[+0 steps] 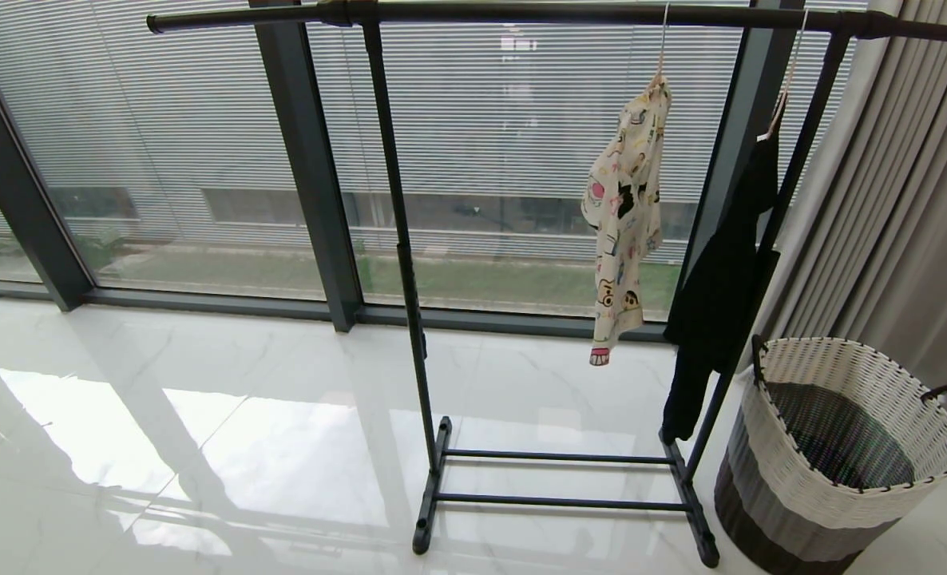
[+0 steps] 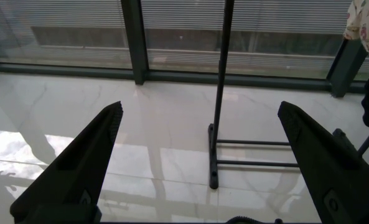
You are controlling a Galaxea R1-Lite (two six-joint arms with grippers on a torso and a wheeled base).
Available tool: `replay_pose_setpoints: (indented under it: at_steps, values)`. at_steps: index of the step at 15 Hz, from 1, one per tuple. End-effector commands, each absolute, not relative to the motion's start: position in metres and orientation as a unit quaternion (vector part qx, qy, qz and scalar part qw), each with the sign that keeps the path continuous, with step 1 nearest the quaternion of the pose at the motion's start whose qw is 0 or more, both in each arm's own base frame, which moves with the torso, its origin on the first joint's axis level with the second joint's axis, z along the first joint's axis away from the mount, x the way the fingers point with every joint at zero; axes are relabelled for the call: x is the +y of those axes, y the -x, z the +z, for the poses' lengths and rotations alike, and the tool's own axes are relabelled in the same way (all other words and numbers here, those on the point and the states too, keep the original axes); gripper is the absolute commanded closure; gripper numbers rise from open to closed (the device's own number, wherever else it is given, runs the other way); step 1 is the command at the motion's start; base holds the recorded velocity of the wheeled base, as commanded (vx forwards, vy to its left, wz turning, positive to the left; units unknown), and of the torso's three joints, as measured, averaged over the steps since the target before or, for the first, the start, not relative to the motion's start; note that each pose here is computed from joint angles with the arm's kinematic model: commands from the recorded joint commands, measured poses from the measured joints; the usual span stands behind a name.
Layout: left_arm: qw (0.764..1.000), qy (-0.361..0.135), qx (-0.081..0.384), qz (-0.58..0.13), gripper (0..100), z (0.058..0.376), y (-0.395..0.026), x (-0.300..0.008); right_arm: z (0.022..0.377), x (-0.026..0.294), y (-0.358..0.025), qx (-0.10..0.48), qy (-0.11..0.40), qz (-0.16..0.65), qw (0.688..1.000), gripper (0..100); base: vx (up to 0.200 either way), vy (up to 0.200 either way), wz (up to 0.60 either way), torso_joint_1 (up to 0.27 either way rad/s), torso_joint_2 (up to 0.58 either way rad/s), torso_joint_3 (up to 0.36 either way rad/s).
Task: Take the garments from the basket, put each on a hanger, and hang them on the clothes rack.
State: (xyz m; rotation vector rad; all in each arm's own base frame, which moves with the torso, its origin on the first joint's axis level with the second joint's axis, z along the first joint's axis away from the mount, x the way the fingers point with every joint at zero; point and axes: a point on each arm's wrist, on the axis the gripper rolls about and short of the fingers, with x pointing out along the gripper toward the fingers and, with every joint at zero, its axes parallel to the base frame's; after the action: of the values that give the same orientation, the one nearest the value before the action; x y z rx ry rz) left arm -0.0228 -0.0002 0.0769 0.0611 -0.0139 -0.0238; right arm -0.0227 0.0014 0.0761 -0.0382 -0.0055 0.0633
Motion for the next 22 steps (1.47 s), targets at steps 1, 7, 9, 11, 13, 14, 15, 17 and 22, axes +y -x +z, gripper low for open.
replay_pose_setpoints:
  at_steps: [1, 7, 9, 11, 13, 14, 15, 17, 22]
  values:
    - [0.999, -0.031, -0.007, -0.012, 0, 0.0769, 0.0228, -0.0002, 0.0761, 0.0014, 0.0228, -0.004, 0.019, 0.032, 0.999, 0, 0.0, 0.0, 0.0, 0.0, 0.0, 0.0]
    - [0.999, -0.031, -0.007, -0.012, 0, 0.0769, 0.0228, -0.0002, 0.0761, 0.0014, 0.0228, -0.004, 0.019, 0.032, 0.999, 0, 0.0, 0.0, 0.0, 0.0, 0.0, 0.0]
    - [0.999, -0.031, -0.007, -0.012, 0, 0.0769, 0.0228, -0.0002, 0.0761, 0.0014, 0.0228, -0.004, 0.019, 0.032, 0.999, 0, 0.0, 0.0, 0.0, 0.0, 0.0, 0.0]
    - [0.999, -0.031, -0.007, -0.012, 0, 0.0769, 0.0228, -0.0002, 0.0761, 0.0014, 0.0228, -0.004, 0.019, 0.032, 0.999, 0, 0.0, 0.0, 0.0, 0.0, 0.0, 0.0]
    - [0.999, -0.031, -0.007, -0.012, 0, 0.0769, 0.0228, -0.0002, 0.0761, 0.0014, 0.0228, -0.004, 0.019, 0.032, 0.999, 0, 0.0, 0.0, 0.0, 0.0, 0.0, 0.0]
    - [0.999, -0.031, -0.007, -0.011, 0, 0.0769, 0.0228, -0.0002, 0.0761, 0.0014, 0.0228, -0.004, 0.019, 0.032, 0.999, 0, 0.0, 0.0, 0.0, 0.0, 0.0, 0.0]
    - [0.999, -0.031, -0.007, -0.012, 0, 0.0769, 0.0228, -0.0002, 0.0761, 0.0014, 0.0228, -0.004, 0.019, 0.032, 0.999, 0, 0.0, 0.0, 0.0, 0.0, 0.0, 0.0]
    - [0.999, -0.031, -0.007, -0.012, 0, 0.0769, 0.0228, -0.0002, 0.0761, 0.0014, 0.0228, -0.004, 0.019, 0.032, 0.999, 0, 0.0, 0.0, 0.0, 0.0, 0.0, 0.0]
    - [0.999, -0.031, -0.007, -0.012, 0, 0.0769, 0.0228, -0.0002, 0.0761, 0.0014, 0.0228, -0.004, 0.019, 0.032, 0.999, 0, 0.0, 0.0, 0.0, 0.0, 0.0, 0.0]
